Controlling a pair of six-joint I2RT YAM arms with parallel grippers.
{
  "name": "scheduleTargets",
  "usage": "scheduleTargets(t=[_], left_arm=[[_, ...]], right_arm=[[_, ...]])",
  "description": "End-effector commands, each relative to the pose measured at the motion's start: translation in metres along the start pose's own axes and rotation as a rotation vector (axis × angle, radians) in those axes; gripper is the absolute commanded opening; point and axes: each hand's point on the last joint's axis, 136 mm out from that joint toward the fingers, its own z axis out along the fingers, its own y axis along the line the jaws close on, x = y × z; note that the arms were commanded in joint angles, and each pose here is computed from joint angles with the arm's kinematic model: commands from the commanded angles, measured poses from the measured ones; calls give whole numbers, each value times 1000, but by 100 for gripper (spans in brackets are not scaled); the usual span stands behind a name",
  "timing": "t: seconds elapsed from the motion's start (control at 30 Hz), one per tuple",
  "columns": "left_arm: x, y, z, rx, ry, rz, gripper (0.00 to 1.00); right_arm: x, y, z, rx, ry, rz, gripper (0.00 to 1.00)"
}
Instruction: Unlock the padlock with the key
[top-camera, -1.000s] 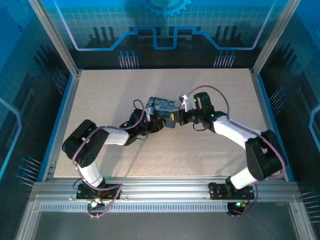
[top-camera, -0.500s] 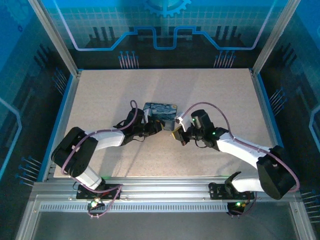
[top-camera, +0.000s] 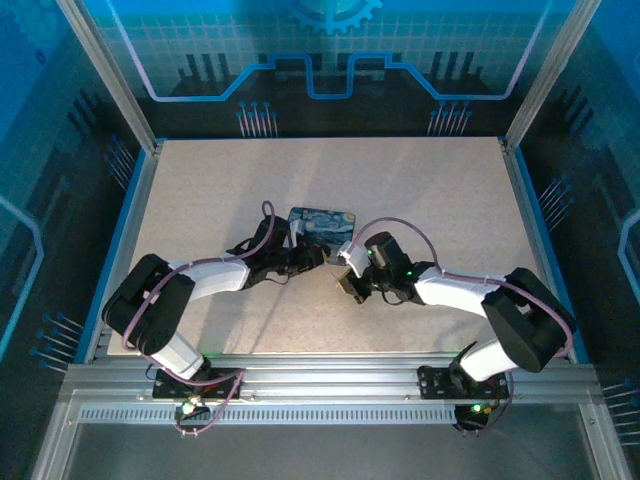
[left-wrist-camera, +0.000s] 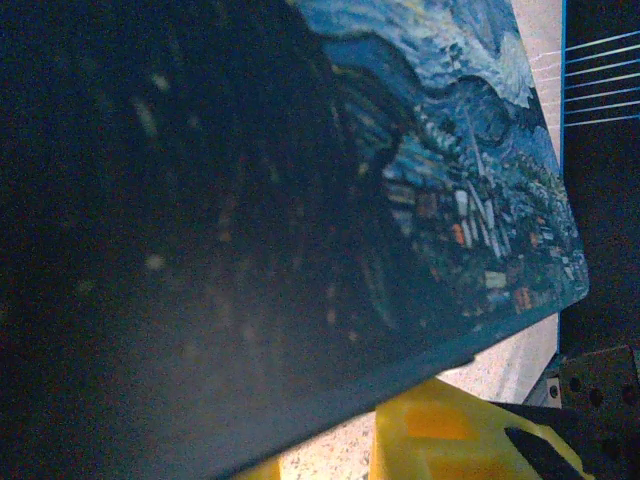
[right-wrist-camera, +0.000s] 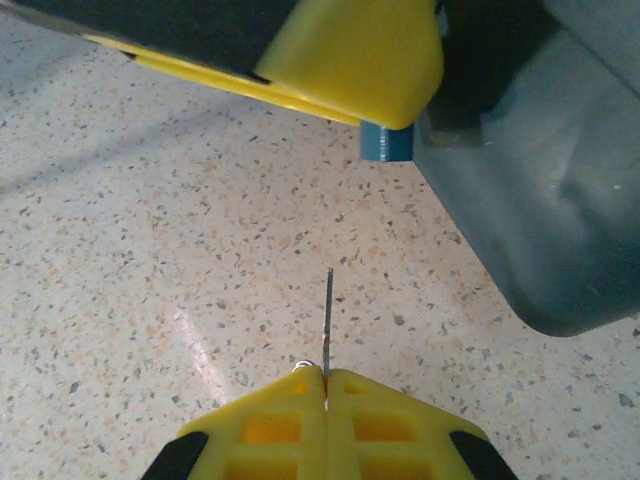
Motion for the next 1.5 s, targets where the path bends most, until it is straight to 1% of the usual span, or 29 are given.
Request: scheduleTargets(t=[0.0, 0.83, 1.47], left_arm=[[-7, -29, -7, 71, -4, 17, 22], [-5, -24, -4, 64, 0, 8, 22], [-4, -22, -3, 61, 1, 2, 21]], right_arm=[[-12, -2, 5, 21, -39, -34, 0], [-32, -5, 20, 7, -67, -18, 0], [-35, -8, 19, 24, -85, -2, 0]])
